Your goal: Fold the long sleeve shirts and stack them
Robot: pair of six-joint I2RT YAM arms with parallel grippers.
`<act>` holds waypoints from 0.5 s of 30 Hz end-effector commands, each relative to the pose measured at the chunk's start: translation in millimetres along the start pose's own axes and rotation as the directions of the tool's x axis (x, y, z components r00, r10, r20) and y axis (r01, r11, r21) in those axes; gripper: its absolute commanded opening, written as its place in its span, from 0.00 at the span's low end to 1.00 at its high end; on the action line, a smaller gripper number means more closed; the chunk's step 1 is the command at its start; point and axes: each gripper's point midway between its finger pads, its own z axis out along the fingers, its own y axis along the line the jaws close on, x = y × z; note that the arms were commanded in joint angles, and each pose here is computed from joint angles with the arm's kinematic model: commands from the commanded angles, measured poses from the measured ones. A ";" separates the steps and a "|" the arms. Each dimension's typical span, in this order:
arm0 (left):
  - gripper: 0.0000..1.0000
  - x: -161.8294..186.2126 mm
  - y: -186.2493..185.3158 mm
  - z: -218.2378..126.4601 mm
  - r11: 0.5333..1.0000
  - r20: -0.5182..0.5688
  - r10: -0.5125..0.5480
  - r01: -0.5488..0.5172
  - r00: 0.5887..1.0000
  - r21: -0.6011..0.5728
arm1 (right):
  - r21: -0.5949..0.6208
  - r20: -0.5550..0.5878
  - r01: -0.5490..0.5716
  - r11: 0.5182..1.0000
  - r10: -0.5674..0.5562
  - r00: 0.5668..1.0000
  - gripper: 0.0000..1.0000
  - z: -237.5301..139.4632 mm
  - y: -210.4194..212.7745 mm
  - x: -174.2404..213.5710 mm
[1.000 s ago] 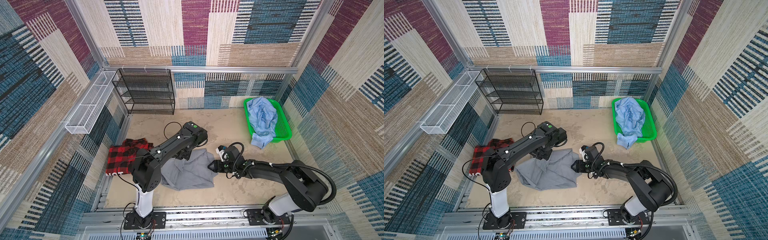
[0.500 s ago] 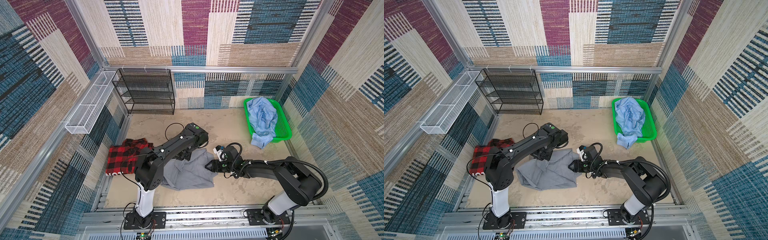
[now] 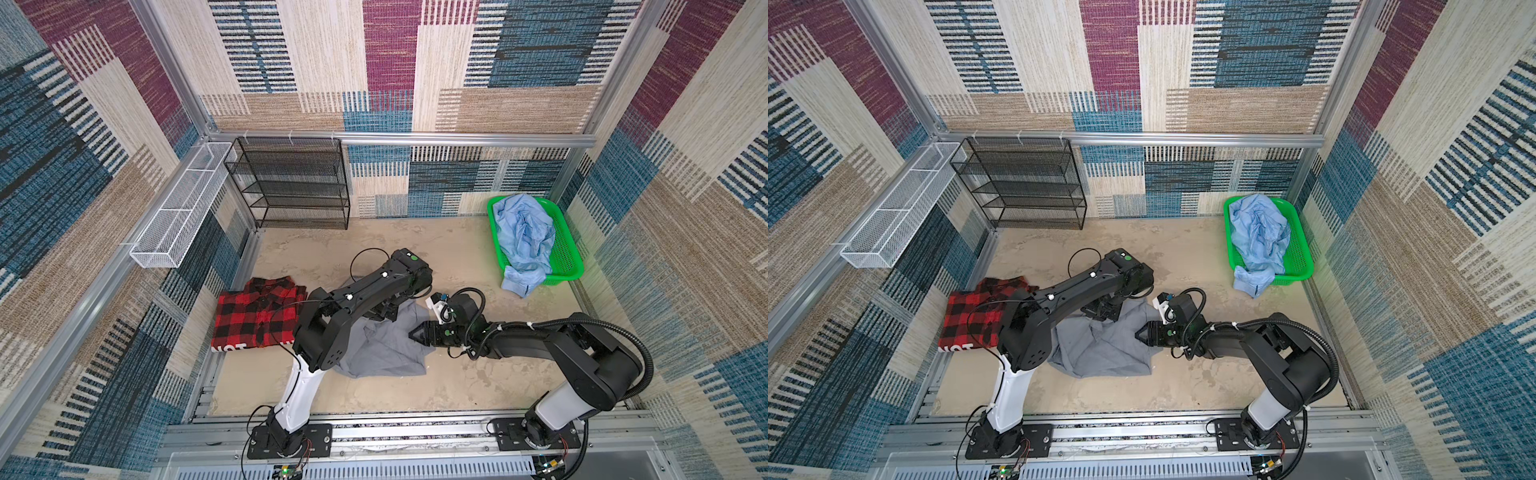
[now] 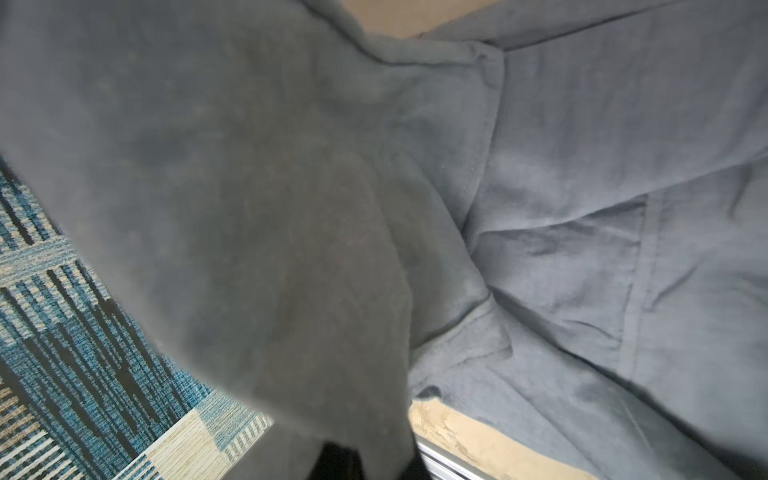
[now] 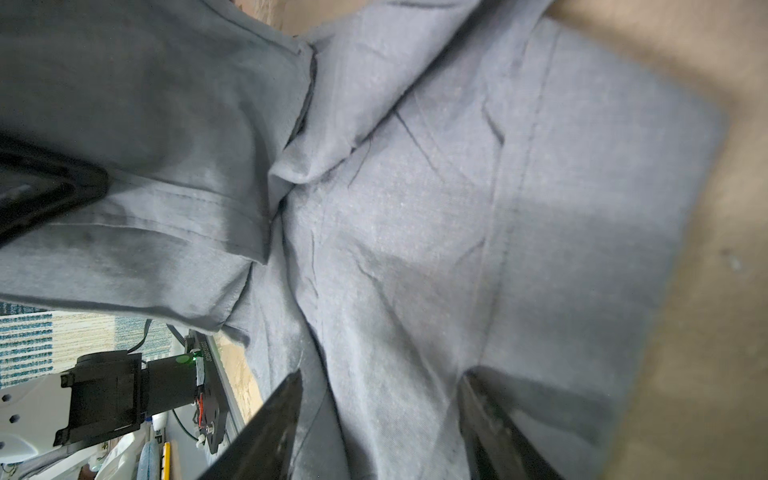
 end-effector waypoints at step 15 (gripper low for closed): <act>0.16 17.7 -38.1 -18.0 1.000 -0.076 0.025 -0.025 0.997 -0.004 | -0.045 -0.003 -0.014 0.999 0.014 1.000 0.61 2.6 3.2 4.1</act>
